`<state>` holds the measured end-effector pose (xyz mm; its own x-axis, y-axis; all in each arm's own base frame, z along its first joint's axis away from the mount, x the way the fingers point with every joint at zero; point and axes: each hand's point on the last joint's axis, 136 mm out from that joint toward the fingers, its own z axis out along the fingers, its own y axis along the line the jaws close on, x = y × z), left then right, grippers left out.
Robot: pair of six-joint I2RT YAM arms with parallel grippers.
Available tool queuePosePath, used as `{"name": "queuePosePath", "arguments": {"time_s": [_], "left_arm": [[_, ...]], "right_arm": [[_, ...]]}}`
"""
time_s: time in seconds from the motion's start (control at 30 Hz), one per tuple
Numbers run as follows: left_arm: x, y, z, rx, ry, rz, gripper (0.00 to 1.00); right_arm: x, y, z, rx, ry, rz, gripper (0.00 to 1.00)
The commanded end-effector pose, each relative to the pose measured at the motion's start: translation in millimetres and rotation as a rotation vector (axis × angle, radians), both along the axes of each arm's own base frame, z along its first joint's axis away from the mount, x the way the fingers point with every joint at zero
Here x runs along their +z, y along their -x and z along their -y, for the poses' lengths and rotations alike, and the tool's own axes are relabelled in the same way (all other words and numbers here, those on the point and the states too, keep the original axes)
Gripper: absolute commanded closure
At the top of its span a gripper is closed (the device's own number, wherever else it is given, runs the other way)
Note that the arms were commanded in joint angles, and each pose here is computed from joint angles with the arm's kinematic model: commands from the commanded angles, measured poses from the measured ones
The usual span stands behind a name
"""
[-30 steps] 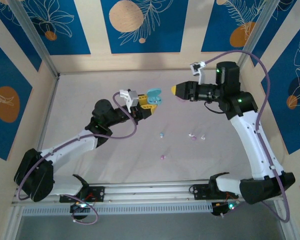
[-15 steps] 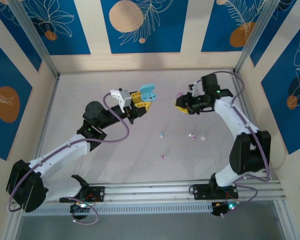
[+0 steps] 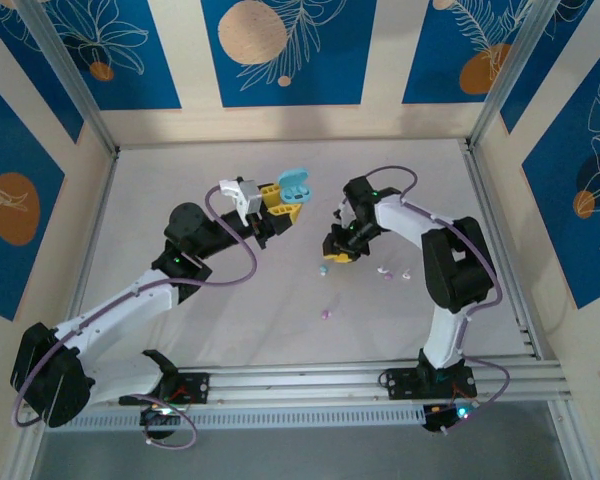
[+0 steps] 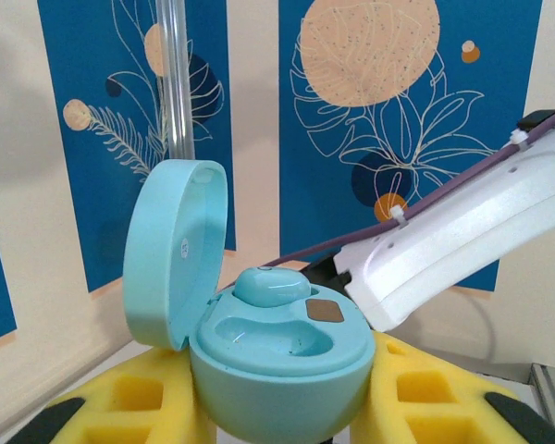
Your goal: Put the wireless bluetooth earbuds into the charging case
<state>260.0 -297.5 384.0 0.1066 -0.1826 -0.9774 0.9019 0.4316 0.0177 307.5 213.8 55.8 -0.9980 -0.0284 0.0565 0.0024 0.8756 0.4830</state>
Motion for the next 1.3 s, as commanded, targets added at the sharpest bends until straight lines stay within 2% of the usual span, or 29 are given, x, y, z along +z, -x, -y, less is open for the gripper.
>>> {"name": "queuePosePath", "arguments": {"time_s": [0.0,0.7,1.27], "left_arm": [[4,4,0,0.005,0.0,0.027,0.76],[0,3,1,0.006,-0.006,0.016,0.76],[-2,4,-1,0.01,-0.009,0.012,0.76]], "right_arm": [[-8,0,-3,0.009,0.038,-0.019,0.67],[-32,9,-16,0.091,0.074,-0.063,0.66],[-22,13,-37,0.165,0.044,-0.048,0.68]]}}
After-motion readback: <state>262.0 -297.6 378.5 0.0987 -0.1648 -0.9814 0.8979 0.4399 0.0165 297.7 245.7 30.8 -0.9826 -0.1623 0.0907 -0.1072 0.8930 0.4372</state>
